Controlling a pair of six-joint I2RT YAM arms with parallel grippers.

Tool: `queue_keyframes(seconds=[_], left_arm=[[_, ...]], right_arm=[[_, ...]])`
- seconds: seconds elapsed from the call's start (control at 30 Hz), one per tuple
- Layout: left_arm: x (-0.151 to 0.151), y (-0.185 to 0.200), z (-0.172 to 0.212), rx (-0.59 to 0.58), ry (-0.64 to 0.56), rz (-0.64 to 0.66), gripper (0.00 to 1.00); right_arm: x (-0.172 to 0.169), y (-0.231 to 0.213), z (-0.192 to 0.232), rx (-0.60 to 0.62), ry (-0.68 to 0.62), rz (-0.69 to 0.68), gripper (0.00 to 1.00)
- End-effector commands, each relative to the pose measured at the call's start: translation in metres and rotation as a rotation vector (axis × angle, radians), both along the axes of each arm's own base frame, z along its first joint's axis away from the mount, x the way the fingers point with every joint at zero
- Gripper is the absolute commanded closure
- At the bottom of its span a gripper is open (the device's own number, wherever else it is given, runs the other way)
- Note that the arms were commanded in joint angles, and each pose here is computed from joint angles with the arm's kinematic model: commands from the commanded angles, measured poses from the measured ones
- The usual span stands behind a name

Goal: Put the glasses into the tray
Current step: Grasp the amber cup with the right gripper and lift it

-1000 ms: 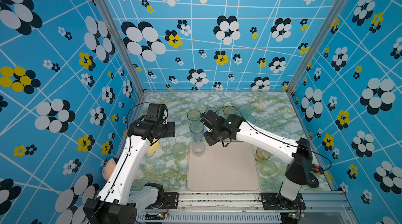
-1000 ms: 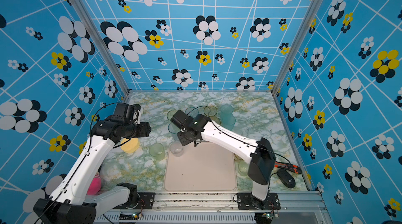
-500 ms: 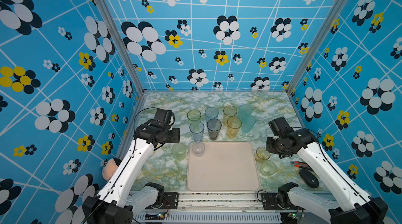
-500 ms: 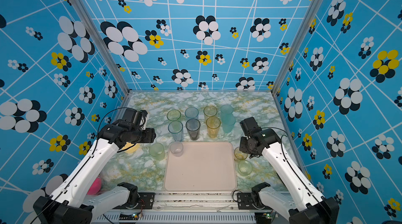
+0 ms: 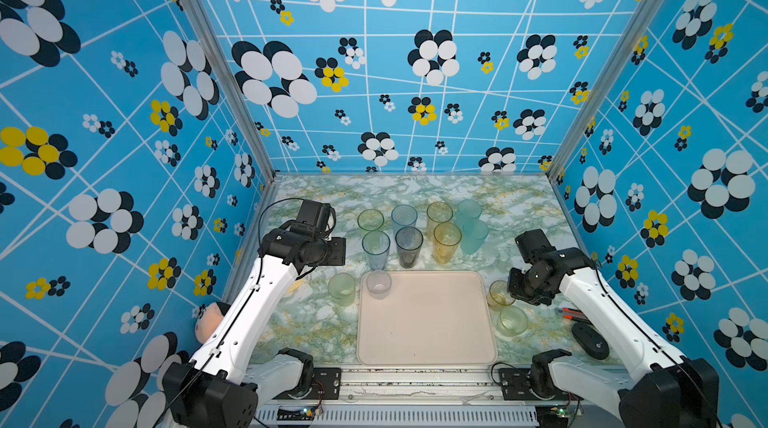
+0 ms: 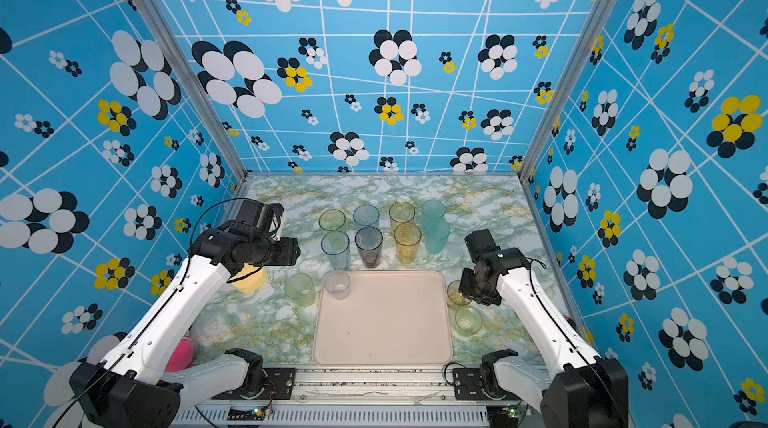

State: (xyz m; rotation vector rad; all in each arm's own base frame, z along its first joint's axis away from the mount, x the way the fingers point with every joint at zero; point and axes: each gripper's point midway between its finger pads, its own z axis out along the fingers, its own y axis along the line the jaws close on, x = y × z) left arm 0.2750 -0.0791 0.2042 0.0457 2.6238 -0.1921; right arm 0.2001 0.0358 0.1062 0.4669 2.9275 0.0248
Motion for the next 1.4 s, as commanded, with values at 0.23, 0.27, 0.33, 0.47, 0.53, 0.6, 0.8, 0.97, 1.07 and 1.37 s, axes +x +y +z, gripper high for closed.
queue_keyframes(seconds=[0.23, 0.27, 0.33, 0.47, 0.53, 0.6, 0.8, 0.97, 1.07, 1.37], left_arm=[[0.004, 0.003, 0.005, 0.025, -0.011, -0.004, 0.35], [0.005, 0.003, 0.005, 0.025, -0.011, -0.004, 0.35], [0.005, 0.004, 0.006, 0.025, -0.013, -0.002, 0.35], [0.005, 0.007, 0.005, 0.03, -0.01, 0.004, 0.35], [0.005, 0.008, 0.006, 0.033, -0.01, 0.007, 0.35], [0.005, 0.008, 0.007, 0.033, -0.012, 0.007, 0.35], [0.005, 0.01, 0.006, 0.036, -0.007, 0.012, 0.35], [0.009, 0.01, 0.007, 0.039, -0.011, 0.016, 0.35], [0.011, 0.01, 0.008, 0.039, -0.013, 0.018, 0.35], [0.012, 0.008, 0.006, 0.024, -0.013, 0.03, 0.35]], right_arm=[[0.007, -0.005, -0.02, 0.005, 0.041, 0.0, 0.76], [0.007, -0.005, -0.022, 0.003, 0.044, -0.001, 0.77], [0.008, -0.006, -0.025, 0.002, 0.049, 0.0, 0.78], [0.009, -0.007, -0.029, -0.004, 0.059, 0.006, 0.82], [0.009, -0.006, -0.03, -0.003, 0.065, 0.014, 0.85], [0.011, -0.006, -0.028, -0.003, 0.058, 0.021, 0.91], [0.022, -0.007, 0.001, -0.014, -0.021, 0.054, 0.97], [0.033, 0.012, 0.048, -0.02, -0.12, 0.141, 0.98], [0.037, 0.048, 0.07, 0.004, -0.162, 0.246, 0.97], [0.04, 0.174, 0.055, 0.003, -0.122, 0.569, 0.97]])
